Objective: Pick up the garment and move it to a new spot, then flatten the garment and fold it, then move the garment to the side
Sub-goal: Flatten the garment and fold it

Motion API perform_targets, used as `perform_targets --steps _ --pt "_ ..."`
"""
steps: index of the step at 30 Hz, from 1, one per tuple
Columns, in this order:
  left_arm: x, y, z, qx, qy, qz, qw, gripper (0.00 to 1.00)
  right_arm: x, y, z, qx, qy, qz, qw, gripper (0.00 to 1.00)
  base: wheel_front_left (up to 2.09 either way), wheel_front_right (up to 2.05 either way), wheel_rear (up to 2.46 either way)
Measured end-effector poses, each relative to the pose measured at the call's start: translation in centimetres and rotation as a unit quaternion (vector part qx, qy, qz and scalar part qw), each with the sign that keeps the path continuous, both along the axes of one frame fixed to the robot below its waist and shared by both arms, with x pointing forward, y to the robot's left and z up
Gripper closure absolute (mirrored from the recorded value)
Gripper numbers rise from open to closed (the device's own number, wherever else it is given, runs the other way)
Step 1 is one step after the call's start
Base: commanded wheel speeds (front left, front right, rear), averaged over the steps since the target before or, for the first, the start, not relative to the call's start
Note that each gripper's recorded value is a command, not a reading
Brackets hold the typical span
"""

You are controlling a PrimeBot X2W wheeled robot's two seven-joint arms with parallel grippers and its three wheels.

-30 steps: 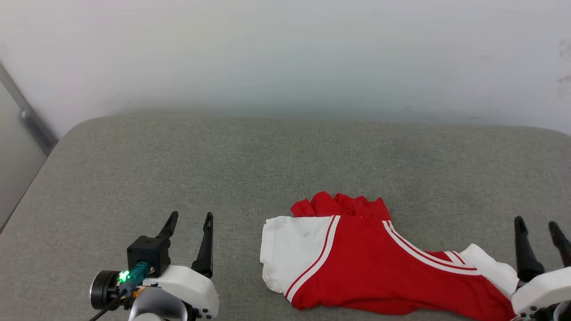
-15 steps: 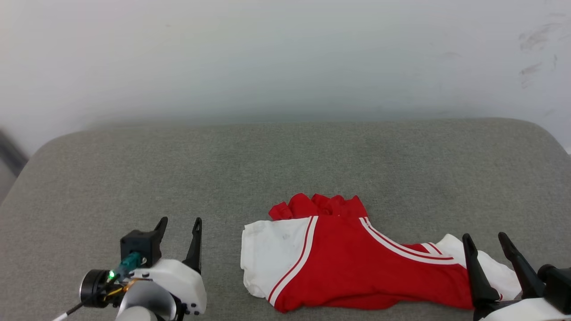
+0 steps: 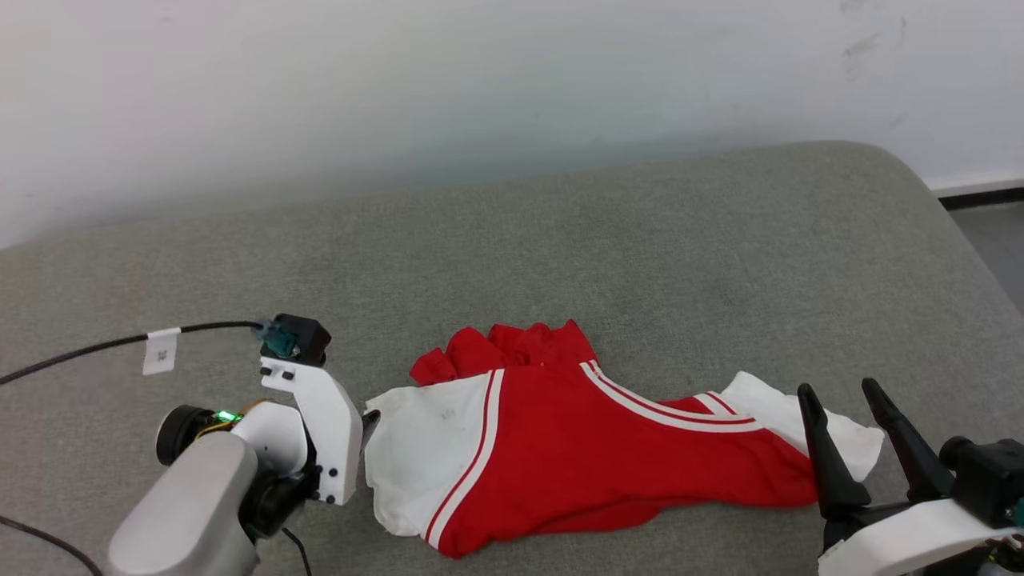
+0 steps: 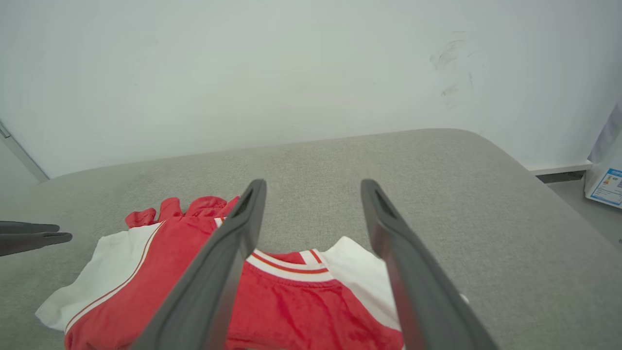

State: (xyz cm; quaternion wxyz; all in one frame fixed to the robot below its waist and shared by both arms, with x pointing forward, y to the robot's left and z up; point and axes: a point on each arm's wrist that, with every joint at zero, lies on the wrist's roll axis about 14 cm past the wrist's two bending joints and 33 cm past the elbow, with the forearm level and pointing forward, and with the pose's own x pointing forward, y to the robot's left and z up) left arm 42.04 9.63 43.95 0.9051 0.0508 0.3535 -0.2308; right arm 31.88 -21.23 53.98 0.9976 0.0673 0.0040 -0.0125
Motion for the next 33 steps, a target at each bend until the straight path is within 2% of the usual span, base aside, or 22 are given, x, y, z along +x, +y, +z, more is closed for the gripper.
perform_targets --steps 5,13,14,15,16,22,28,33 --pt "0.5 -0.6 -3.2 0.020 0.079 -0.021 0.996 0.00 0.4 -0.9 -1.4 0.005 0.022 -0.017 1.000 0.00 0.00 0.00 0.00" --pt "1.1 -2.0 -6.5 0.057 0.142 -0.060 0.986 0.00 0.7 -2.2 -3.0 0.014 0.041 -0.042 0.998 0.00 0.00 0.00 0.00" --pt "1.1 -2.1 -6.8 0.059 0.148 -0.061 0.985 0.33 0.7 -2.3 -3.2 0.015 0.045 -0.044 0.998 0.00 0.00 0.00 0.00" --pt "1.1 -2.3 -7.0 0.058 0.153 -0.061 0.985 0.74 0.6 -2.4 -3.4 0.016 0.048 -0.045 0.998 0.00 0.00 0.00 0.00" --pt "1.1 -2.4 -7.2 0.058 0.155 -0.061 0.984 1.00 0.6 -2.4 -3.5 0.017 0.049 -0.046 0.998 0.00 0.00 0.00 0.00" --pt "0.8 -3.2 -7.4 0.044 0.150 -0.053 0.986 1.00 0.8 -2.7 -3.4 0.022 0.047 -0.049 0.997 0.00 0.00 0.00 0.00" --pt "1.4 -2.2 -6.0 0.001 0.072 0.000 0.997 1.00 0.9 -2.9 -3.9 0.051 0.063 -0.047 0.996 0.00 0.00 0.00 0.00" --pt "2.0 0.1 -3.4 -0.048 -0.004 0.067 0.997 1.00 0.5 -4.4 -5.4 0.067 0.106 -0.059 0.990 0.00 0.00 0.00 0.00"
